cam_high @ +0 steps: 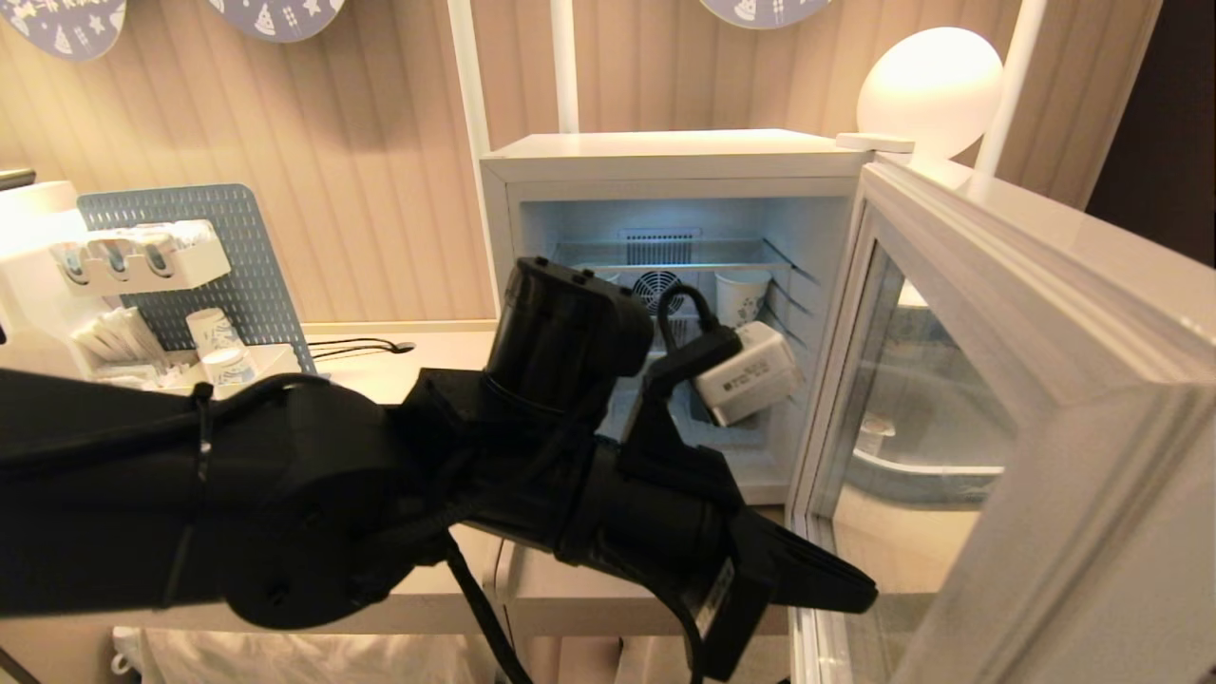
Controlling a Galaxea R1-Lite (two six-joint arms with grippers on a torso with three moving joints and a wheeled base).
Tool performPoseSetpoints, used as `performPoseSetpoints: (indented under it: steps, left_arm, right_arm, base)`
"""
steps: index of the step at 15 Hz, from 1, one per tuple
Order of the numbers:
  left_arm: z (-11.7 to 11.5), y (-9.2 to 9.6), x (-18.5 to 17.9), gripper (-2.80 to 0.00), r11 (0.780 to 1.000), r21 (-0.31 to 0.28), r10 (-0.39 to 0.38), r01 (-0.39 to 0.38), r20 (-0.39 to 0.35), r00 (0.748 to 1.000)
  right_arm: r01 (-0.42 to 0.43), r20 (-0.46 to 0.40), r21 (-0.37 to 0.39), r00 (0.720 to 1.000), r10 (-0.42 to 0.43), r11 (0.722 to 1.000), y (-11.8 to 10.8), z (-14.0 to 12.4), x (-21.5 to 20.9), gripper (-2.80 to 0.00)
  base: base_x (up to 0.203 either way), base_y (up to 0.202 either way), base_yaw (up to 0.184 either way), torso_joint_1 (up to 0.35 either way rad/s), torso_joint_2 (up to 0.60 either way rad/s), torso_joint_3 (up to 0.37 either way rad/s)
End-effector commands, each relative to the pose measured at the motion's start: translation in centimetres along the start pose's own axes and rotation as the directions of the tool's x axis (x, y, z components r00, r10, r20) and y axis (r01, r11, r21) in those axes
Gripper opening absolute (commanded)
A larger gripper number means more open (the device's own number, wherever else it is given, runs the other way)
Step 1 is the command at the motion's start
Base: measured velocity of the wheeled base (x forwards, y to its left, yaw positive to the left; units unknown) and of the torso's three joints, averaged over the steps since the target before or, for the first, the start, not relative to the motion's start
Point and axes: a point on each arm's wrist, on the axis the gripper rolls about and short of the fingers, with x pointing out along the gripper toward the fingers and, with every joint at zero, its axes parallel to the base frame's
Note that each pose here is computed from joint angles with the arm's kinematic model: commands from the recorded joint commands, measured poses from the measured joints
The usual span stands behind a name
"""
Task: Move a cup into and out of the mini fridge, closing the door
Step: Open the freezer door, then take the yoghurt out of the freezer
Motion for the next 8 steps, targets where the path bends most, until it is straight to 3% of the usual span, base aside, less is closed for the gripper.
performPoseSetpoints:
  steps: [1,3,5,7,8]
  left_arm:
    - [-0.5,-0.2,0.8,-2.80,1.000,-0.009,0.008,-0.009,-0.019,1.000]
    - [-0.8,1.1,-1.2,-2.80,0.997,-0.038,0.071,-0.071,-0.008,0.997]
    - [-1.7,3.3,-6.1,-2.80,0.971,-0.107,0.216,-0.213,0.022,0.976]
    - [-1.5,2.2,-12.2,-2.80,0.923,-0.174,0.363,-0.343,0.097,0.927]
    - [-1.0,0.6,-15.5,-2.80,0.891,-0.208,0.439,-0.405,0.157,0.885]
  right_arm:
    - [0.000,-0.002,0.000,1.000,0.000,1.000,0.0,0.0,0.0,-2.80]
    - [0.000,-0.002,0.000,1.000,0.000,1.000,0.0,0.0,0.0,-2.80]
    - [0.000,-0.002,0.000,1.000,0.000,1.000,0.0,0.0,0.0,-2.80]
    - [0.000,-0.002,0.000,1.000,0.000,1.000,0.0,0.0,0.0,-2.80]
    - [0.000,-0.002,0.000,1.000,0.000,1.000,0.0,0.0,0.0,-2.80]
  base:
    - [0.000,0.000,0.000,0.000,0.00,0.000]
    - [0.000,0.000,0.000,0.000,0.00,0.000]
    - [0.000,0.000,0.000,0.000,0.00,0.000]
    - [0.000,0.000,0.000,0.000,0.00,0.000]
    - [0.000,0.000,0.000,0.000,0.00,0.000]
